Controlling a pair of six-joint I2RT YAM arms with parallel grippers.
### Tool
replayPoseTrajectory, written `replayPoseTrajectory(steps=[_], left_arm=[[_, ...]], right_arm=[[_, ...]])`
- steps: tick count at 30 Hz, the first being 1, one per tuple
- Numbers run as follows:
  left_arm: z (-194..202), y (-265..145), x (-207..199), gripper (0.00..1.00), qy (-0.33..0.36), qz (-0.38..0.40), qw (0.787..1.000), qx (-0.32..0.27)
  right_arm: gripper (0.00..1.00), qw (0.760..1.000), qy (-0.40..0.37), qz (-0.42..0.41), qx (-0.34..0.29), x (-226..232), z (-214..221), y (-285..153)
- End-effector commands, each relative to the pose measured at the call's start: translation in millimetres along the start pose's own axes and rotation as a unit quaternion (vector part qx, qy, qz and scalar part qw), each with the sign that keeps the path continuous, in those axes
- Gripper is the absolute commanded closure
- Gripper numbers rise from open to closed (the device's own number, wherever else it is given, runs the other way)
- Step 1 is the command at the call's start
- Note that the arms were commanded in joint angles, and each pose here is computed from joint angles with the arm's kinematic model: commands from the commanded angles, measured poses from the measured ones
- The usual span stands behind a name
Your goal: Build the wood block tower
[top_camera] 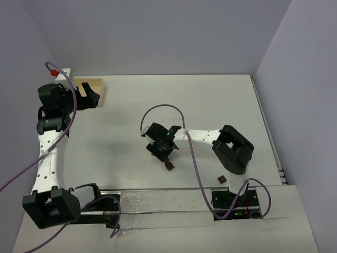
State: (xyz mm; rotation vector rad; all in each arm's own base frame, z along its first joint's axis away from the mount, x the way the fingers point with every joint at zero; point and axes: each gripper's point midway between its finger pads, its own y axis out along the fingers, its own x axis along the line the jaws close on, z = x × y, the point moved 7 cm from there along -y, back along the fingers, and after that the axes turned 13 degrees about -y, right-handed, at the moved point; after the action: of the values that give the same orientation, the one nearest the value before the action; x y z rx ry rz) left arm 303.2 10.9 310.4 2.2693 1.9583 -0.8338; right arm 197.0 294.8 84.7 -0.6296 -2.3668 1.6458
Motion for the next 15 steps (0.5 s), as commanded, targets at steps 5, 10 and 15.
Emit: replayPoseTrajectory(steps=[5,10,15], left_arm=[[-23,-8,-9,0.01,0.022,0.014,0.999,-0.036],[-27,-11,-11,0.01,0.026,0.018,0.999,-0.041],[-26,-12,-12,0.01,0.029,0.020,0.999,-0.042]], right_arm=[[0.55,0.999,-0.017,-0.029,-0.024,5,-9,-4],[0.57,0.999,-0.017,-0.040,-0.017,8,-3,1],[0.69,0.998,-0.025,-0.052,-0.023,10,-6,-11]])
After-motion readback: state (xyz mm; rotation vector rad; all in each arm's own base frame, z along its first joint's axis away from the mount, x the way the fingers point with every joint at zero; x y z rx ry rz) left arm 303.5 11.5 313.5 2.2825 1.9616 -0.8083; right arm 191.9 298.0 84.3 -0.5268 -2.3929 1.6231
